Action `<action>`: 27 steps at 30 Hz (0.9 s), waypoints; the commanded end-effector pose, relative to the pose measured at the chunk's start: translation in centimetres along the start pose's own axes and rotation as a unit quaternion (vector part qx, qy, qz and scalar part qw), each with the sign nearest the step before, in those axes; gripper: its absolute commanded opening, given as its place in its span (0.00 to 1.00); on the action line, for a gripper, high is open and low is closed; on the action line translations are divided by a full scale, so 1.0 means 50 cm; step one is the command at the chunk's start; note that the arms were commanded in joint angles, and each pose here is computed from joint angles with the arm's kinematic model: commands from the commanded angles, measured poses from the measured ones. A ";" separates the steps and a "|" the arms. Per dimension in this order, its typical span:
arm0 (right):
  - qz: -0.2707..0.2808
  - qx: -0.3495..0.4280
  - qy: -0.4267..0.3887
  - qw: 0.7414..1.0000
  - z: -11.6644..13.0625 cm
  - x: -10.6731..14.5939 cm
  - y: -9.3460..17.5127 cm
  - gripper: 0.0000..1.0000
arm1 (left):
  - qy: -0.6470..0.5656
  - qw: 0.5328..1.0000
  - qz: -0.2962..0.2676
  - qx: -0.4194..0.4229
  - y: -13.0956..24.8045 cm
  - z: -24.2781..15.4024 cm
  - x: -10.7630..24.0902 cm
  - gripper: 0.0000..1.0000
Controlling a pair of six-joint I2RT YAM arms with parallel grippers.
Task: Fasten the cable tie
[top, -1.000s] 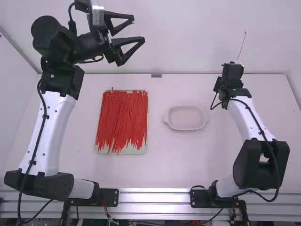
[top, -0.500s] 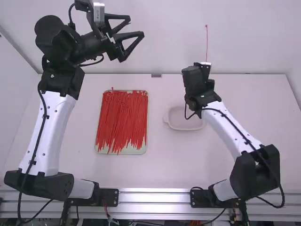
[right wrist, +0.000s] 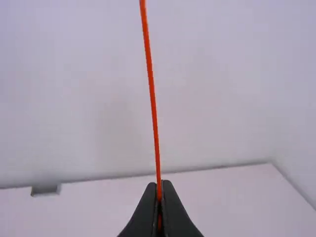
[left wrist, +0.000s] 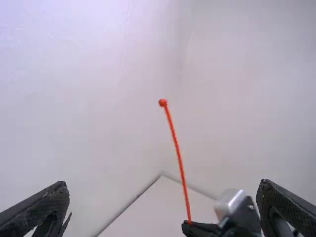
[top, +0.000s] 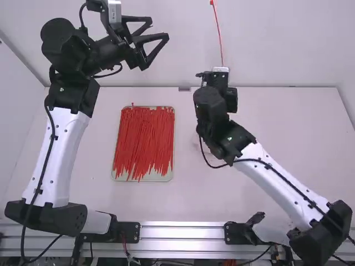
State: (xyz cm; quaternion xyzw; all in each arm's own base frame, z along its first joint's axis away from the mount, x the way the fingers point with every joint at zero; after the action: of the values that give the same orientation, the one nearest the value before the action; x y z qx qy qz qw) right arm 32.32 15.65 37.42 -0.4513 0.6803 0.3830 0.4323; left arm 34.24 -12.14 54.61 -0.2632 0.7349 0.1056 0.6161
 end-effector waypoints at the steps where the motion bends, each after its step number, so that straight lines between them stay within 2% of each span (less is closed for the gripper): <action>1: -0.010 0.048 0.028 0.998 -0.031 -0.041 0.024 0.00 | -0.001 1.000 -0.003 0.000 0.000 -0.003 -0.002 0.99; 11: -0.012 0.101 0.053 0.993 -0.038 -0.110 0.030 0.00 | 0.016 1.000 -0.014 0.004 0.001 -0.007 -0.012 1.00; 16: 0.000 0.147 0.087 0.985 -0.002 -0.143 0.028 0.00 | 0.017 0.999 -0.028 0.011 0.001 -0.014 -0.025 0.99; 27: -0.001 0.136 0.116 0.984 0.053 -0.146 0.054 0.00 | 0.086 0.992 -0.070 -0.052 0.004 0.017 -0.041 0.99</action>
State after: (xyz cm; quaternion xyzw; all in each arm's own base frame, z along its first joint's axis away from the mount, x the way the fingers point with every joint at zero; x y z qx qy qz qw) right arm 32.56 21.05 42.29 -0.4393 0.7756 0.2304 0.3903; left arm 34.85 -11.32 56.14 -0.3312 0.7529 0.0807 0.5629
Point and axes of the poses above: each hand's point on the last joint's axis, 136 mm out from that joint toward the fingers, its own y axis back along the fingers, its own z axis along the line the jaws close on, x = y × z, the point moved 6 cm from there along y, back along the fingers, and after that the axes turned 4 degrees about y, right-handed, at the moved point
